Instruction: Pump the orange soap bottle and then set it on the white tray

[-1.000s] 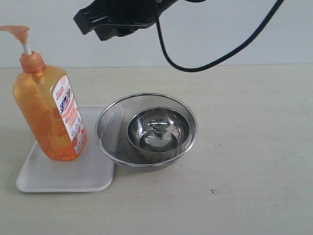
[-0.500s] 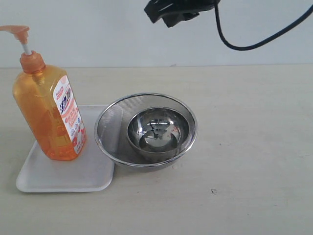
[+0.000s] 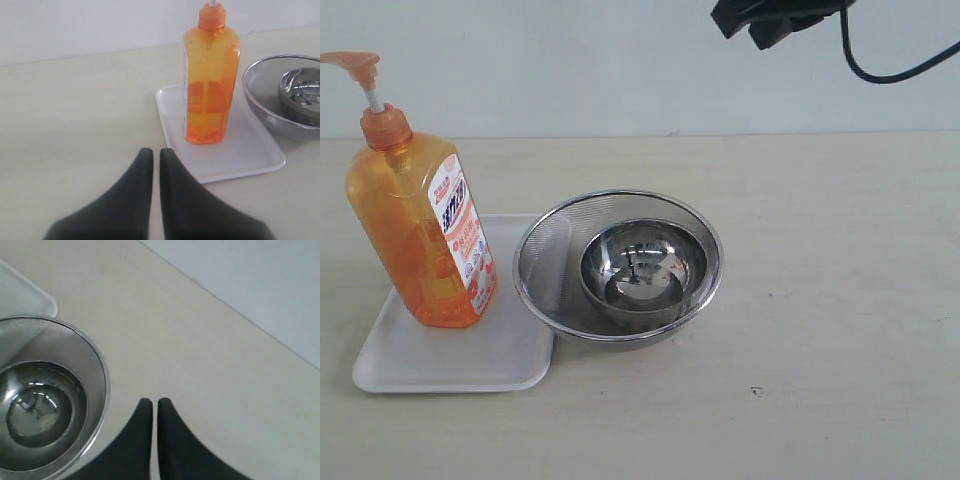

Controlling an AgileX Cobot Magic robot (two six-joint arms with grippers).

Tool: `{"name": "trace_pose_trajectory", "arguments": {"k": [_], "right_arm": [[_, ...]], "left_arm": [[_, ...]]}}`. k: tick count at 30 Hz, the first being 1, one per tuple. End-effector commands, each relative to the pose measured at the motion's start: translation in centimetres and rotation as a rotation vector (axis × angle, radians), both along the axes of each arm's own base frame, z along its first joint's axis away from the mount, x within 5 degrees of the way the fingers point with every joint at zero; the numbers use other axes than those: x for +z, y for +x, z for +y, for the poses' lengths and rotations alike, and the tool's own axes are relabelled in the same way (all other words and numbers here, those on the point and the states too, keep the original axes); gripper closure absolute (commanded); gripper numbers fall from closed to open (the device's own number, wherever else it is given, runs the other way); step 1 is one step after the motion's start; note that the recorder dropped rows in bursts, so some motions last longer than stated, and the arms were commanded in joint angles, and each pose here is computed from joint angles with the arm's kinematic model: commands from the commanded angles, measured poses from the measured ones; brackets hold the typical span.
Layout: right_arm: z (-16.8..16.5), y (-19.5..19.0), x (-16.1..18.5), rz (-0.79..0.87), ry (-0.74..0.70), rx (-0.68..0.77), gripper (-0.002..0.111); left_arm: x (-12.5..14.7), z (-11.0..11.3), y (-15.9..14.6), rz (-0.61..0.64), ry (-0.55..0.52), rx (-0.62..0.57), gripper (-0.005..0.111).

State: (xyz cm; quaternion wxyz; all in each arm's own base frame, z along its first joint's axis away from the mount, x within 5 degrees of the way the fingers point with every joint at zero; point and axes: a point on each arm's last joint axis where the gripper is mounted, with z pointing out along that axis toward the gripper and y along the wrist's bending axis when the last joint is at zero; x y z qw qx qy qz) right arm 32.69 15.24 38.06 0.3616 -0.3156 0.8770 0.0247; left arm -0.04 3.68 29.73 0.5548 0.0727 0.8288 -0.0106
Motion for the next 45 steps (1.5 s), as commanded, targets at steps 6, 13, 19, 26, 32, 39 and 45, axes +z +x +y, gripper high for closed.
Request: {"name": "trace_pose_trajectory", "arguments": {"k": [6,13,19,26,32,39,45], "right_arm": [[-3.0,0.9,0.4,-0.021,-0.032,-0.087,0.108],[-3.9,1.2,0.3,-0.016,-0.031,-0.116,0.108],[-3.9,1.2,0.4,-0.011,-0.012,-0.137,0.108],[-3.9,1.2,0.4,-0.011,-0.012,-0.137,0.108],[-3.9,1.2,0.4,-0.007,-0.002,-0.148,0.108],[-3.9,1.2,0.4,-0.007,-0.002,-0.148,0.108],[-3.9,1.2,0.4,-0.007,-0.002,-0.148,0.108]], "left_arm": [[0.0,0.0,0.0,-0.014,0.005,0.000,0.102],[0.0,0.0,0.0,-0.014,0.005,0.000,0.102],[0.0,0.0,0.0,-0.014,0.005,0.000,0.102],[0.0,0.0,0.0,-0.014,0.005,0.000,0.102],[0.0,0.1,0.0,-0.017,0.009,0.004,0.102],[0.3,0.8,0.2,-0.053,0.080,0.065,0.102],[0.4,1.0,0.2,-0.063,0.094,0.076,0.102]]}}
